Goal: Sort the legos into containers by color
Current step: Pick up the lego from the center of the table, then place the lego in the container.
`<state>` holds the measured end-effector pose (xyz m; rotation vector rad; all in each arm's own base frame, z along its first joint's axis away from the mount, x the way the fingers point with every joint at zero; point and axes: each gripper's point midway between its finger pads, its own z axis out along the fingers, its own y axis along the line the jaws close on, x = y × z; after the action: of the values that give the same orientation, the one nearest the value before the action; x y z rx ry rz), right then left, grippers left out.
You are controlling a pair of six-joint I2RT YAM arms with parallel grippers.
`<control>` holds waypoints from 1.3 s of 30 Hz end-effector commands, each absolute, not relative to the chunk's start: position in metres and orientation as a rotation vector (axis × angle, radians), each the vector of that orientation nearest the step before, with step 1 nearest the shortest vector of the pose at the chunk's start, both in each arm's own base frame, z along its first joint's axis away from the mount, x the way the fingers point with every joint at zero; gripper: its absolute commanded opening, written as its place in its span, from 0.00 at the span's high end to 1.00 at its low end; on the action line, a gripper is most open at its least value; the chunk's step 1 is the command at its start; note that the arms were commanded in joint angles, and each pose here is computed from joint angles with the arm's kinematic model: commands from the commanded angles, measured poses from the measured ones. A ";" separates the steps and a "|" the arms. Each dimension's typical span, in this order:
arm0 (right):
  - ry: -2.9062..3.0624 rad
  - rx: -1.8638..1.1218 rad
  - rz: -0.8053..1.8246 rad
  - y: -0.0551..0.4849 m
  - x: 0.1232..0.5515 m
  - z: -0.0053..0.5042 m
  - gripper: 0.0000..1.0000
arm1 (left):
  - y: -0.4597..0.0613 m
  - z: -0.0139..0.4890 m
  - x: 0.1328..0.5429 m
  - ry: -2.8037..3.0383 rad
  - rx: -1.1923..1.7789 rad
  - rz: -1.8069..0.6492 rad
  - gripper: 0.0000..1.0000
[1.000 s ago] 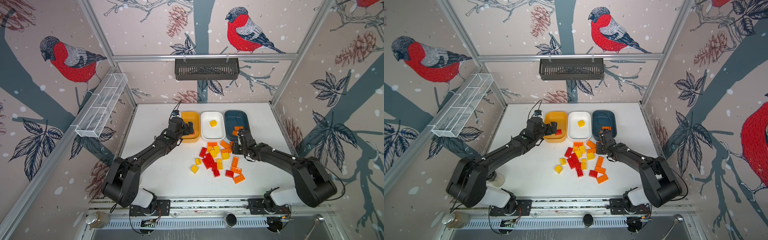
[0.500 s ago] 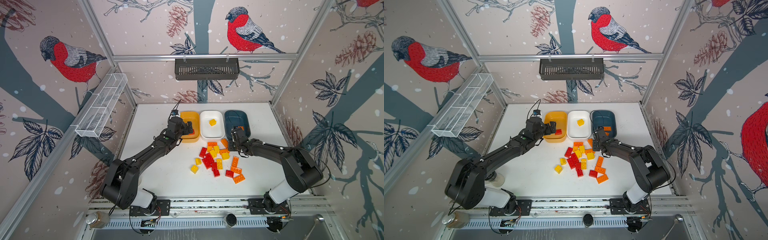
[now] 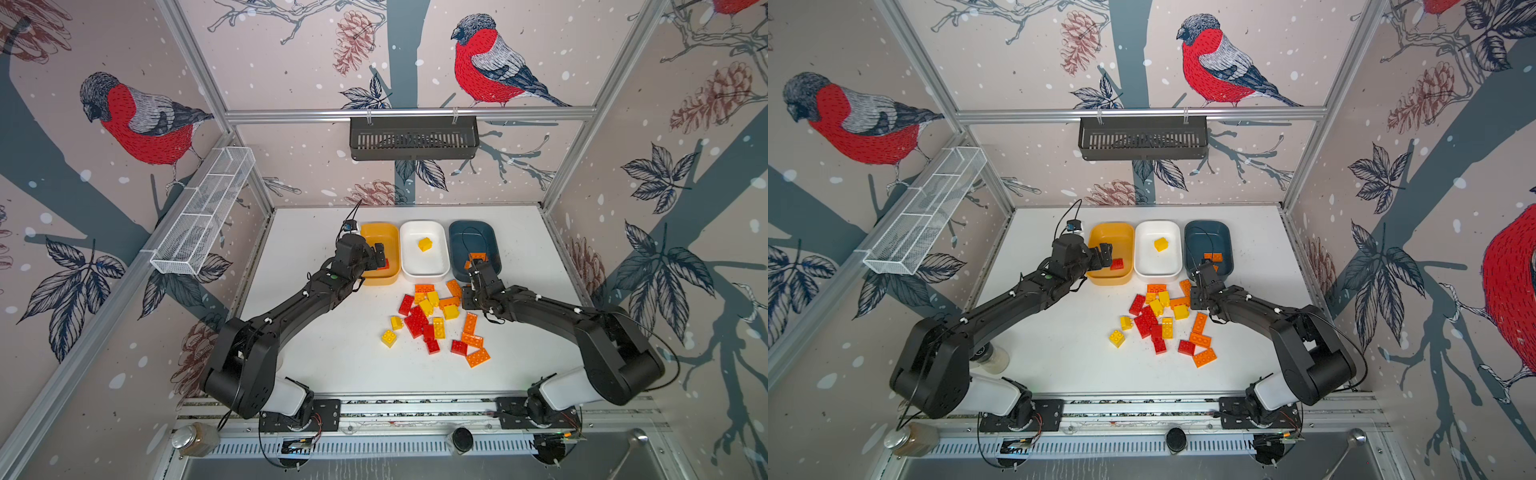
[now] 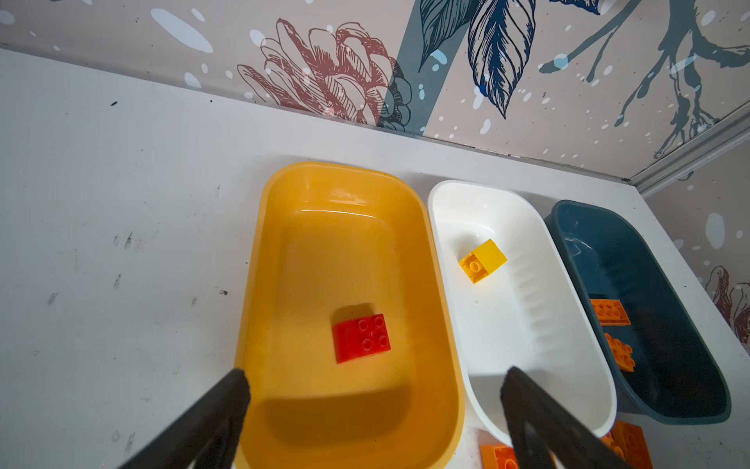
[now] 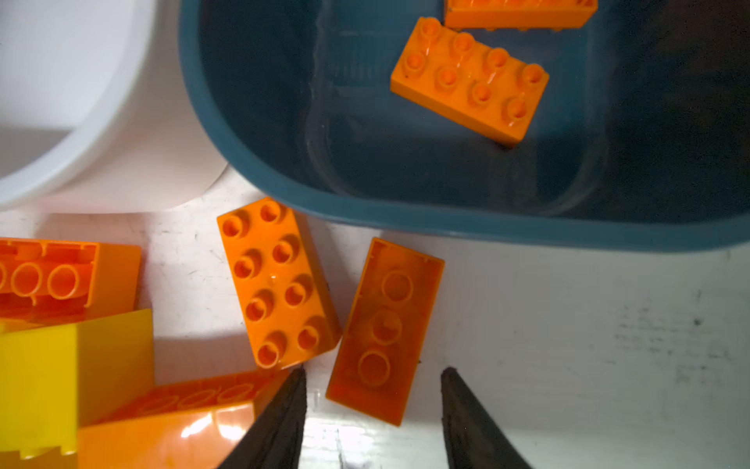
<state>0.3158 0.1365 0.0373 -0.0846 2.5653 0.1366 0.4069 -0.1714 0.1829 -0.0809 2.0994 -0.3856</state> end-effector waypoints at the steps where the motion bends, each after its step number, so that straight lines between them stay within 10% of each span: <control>1: 2.586 -0.071 0.132 0.135 0.315 0.031 0.45 | -0.172 0.183 0.409 2.094 -0.085 -0.395 0.03; 25: 2.503 -0.113 0.186 0.142 0.316 0.071 0.66 | -0.187 0.177 0.404 2.143 0.009 -0.281 0.03; 39: 2.280 0.084 0.277 0.119 0.402 0.128 0.66 | -0.235 0.135 0.364 2.294 0.241 -0.354 0.03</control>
<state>0.3844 0.1167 0.1230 0.0880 2.3258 0.2642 0.3773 -0.2311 0.1500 0.1856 2.2301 -0.3492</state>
